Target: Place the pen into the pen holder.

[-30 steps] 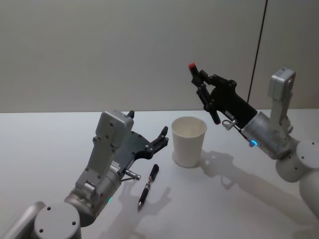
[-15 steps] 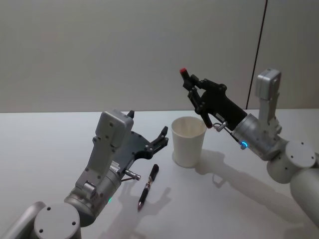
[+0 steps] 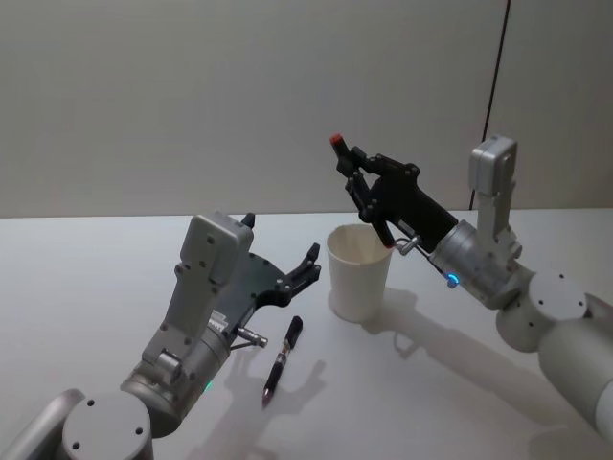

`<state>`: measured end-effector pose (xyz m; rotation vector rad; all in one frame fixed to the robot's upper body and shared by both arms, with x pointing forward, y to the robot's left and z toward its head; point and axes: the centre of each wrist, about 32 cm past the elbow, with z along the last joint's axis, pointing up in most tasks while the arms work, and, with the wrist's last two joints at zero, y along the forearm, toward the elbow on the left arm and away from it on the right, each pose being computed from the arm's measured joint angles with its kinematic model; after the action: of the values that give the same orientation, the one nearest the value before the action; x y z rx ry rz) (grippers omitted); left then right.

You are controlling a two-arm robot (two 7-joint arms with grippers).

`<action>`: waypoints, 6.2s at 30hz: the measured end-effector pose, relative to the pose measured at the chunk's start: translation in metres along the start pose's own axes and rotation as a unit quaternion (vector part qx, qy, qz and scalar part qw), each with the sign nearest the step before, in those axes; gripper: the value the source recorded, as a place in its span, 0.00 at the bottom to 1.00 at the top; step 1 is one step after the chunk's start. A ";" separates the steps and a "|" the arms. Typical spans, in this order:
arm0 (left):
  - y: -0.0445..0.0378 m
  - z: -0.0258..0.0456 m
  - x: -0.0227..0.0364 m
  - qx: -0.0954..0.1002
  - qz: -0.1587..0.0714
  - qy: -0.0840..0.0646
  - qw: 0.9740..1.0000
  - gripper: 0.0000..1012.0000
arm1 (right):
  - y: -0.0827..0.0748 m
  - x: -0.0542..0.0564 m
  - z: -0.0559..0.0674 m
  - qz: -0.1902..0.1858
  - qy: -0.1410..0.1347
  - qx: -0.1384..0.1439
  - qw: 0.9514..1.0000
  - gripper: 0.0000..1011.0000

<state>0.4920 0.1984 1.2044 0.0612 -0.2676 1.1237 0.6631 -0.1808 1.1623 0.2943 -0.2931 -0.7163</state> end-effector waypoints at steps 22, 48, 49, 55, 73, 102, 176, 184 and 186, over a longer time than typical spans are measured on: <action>0.0000 0.0000 0.0000 0.000 0.000 0.000 1.000 0.99 | 0.005 -0.004 -0.003 0.004 -0.013 -0.004 1.000 0.17; 0.0000 0.0000 0.0000 0.000 0.000 0.000 1.000 0.99 | 0.005 -0.003 -0.002 -0.002 -0.016 -0.012 1.000 0.17; 0.0000 0.0000 0.0000 0.000 0.000 0.000 1.000 0.99 | 0.005 -0.003 -0.002 -0.002 -0.016 -0.011 1.000 0.17; 0.0000 0.0000 0.0000 0.000 0.000 0.000 1.000 0.99 | 0.005 -0.003 -0.002 0.000 -0.016 -0.010 1.000 0.17; 0.0000 0.0000 0.0000 0.000 0.000 0.000 1.000 0.99 | 0.004 -0.004 -0.004 -0.001 -0.006 -0.024 1.000 0.17; 0.0000 0.0000 0.0000 0.000 0.000 0.000 1.000 0.99 | -0.002 -0.004 -0.007 -0.007 0.012 -0.047 0.999 0.62; 0.0000 0.0000 0.0000 0.000 0.000 0.000 1.000 0.99 | -0.038 -0.073 0.067 -0.177 -0.051 -0.036 0.982 0.99; 0.0000 0.0000 0.0000 0.000 0.000 0.000 1.000 0.99 | -0.054 -0.095 0.077 -0.225 -0.047 -0.079 0.970 0.99; 0.0000 0.0000 0.0000 0.000 0.000 0.000 1.000 0.99 | -0.058 -0.101 0.080 -0.237 -0.046 -0.090 0.966 0.99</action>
<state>0.4920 0.1984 1.2044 0.0611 -0.2675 1.1237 0.5277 -0.1671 1.1986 0.1572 -0.2451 -1.2244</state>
